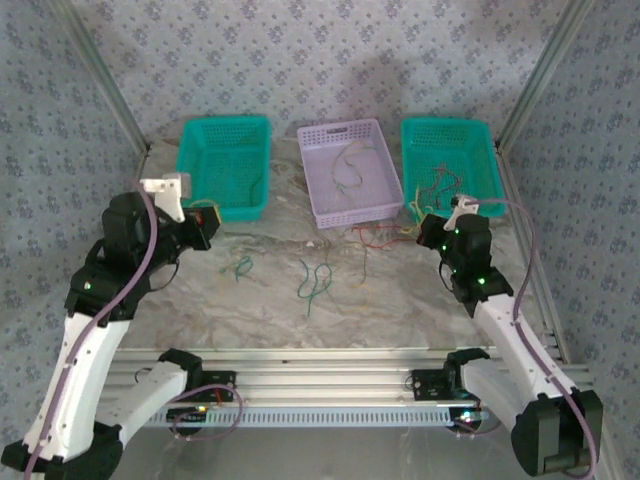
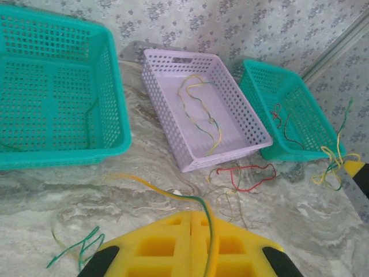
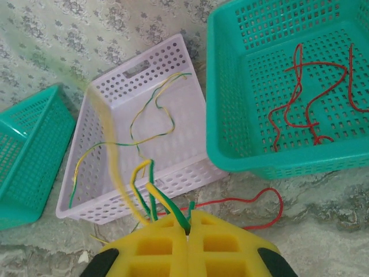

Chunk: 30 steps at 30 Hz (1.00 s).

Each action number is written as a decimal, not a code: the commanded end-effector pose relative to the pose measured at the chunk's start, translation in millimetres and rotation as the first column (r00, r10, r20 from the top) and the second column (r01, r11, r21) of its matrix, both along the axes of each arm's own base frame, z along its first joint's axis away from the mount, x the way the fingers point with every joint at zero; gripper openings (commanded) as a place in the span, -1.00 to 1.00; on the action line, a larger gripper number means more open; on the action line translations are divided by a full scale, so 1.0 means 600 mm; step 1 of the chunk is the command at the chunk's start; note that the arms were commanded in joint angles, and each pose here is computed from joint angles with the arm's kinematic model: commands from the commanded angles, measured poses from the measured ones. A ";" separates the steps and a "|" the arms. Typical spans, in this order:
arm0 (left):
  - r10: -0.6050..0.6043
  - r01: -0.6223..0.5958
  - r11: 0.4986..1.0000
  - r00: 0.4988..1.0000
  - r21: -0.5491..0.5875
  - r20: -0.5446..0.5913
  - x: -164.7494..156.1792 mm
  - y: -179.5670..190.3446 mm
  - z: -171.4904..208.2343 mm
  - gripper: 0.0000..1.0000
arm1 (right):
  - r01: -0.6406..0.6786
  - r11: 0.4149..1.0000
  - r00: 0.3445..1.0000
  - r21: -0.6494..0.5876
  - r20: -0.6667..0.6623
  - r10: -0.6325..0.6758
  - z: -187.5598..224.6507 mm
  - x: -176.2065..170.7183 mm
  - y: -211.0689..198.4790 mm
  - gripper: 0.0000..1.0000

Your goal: Untangle the cables

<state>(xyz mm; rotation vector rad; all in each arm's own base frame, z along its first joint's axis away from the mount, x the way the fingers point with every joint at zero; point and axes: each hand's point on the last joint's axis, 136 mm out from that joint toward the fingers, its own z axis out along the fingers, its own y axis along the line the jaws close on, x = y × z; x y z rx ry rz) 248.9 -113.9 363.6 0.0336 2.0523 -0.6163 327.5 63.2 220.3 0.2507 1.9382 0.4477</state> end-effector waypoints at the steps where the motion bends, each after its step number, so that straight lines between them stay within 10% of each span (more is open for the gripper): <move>1: -0.041 0.046 0.996 0.997 -0.070 0.070 0.022 -0.023 0.056 -1.00 | -0.071 0.997 0.997 0.001 0.012 0.071 0.002 -0.010 0.019 -1.00; 21: -0.280 0.313 0.944 0.927 -0.105 0.248 0.209 -0.240 0.217 -1.00 | -0.163 0.987 0.981 0.006 0.110 0.161 0.044 -0.056 0.063 -1.00; 30: -0.433 0.452 0.889 0.883 -0.076 0.180 0.339 -0.410 0.142 -1.00 | -0.172 0.984 0.970 0.035 0.179 0.163 0.094 -0.098 0.059 -1.00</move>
